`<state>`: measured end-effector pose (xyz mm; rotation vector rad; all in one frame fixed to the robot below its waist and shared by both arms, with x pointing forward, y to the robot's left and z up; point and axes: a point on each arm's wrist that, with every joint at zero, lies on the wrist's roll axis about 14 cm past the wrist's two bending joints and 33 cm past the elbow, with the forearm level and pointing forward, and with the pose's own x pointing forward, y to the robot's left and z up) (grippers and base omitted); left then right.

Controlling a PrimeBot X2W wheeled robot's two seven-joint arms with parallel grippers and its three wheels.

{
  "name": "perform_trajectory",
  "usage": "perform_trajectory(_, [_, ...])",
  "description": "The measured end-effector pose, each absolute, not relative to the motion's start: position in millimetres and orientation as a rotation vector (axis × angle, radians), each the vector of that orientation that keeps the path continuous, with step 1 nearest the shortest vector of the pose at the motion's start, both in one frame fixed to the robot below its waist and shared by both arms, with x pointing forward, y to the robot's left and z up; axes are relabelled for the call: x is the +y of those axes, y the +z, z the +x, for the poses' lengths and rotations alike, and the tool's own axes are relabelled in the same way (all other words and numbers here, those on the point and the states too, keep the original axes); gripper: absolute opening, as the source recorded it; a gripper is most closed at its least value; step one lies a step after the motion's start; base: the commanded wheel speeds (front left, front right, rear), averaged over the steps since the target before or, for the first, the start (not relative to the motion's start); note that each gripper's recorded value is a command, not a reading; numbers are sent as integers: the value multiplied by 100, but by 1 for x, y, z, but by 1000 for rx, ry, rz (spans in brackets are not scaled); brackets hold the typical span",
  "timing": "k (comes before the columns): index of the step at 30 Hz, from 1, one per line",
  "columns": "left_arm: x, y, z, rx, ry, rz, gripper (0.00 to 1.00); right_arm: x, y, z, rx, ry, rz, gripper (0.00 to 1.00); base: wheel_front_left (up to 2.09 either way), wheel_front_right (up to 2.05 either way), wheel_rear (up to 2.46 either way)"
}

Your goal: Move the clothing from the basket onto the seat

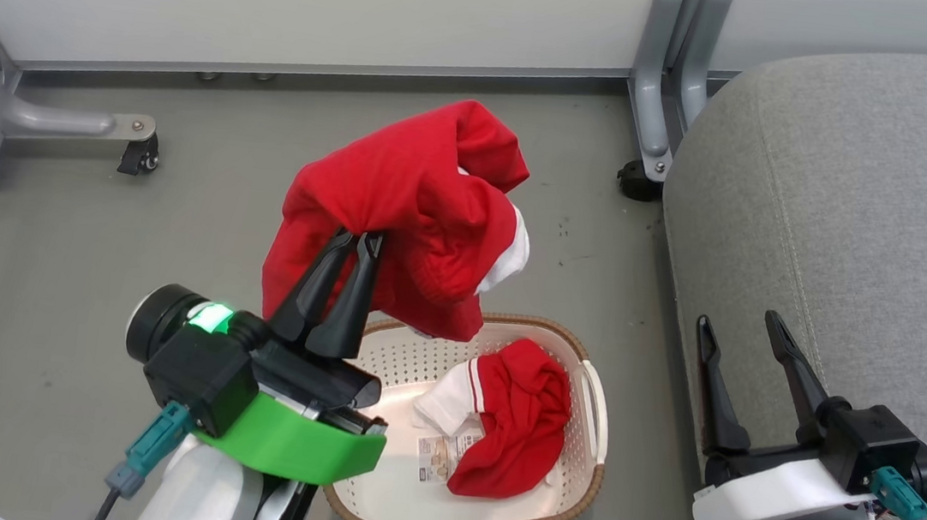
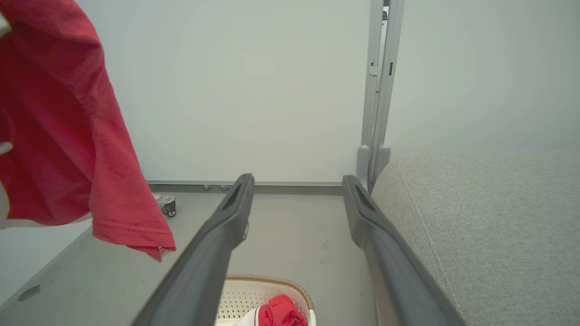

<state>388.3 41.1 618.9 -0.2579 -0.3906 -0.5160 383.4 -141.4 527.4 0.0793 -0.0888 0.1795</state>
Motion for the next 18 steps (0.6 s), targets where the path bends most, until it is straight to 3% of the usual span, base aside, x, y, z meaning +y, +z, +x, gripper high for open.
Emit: perform_trajectory(18, [42,620,385,-395,-511,-259,0,-127,525,383,-77,231,87,100,0,0,0])
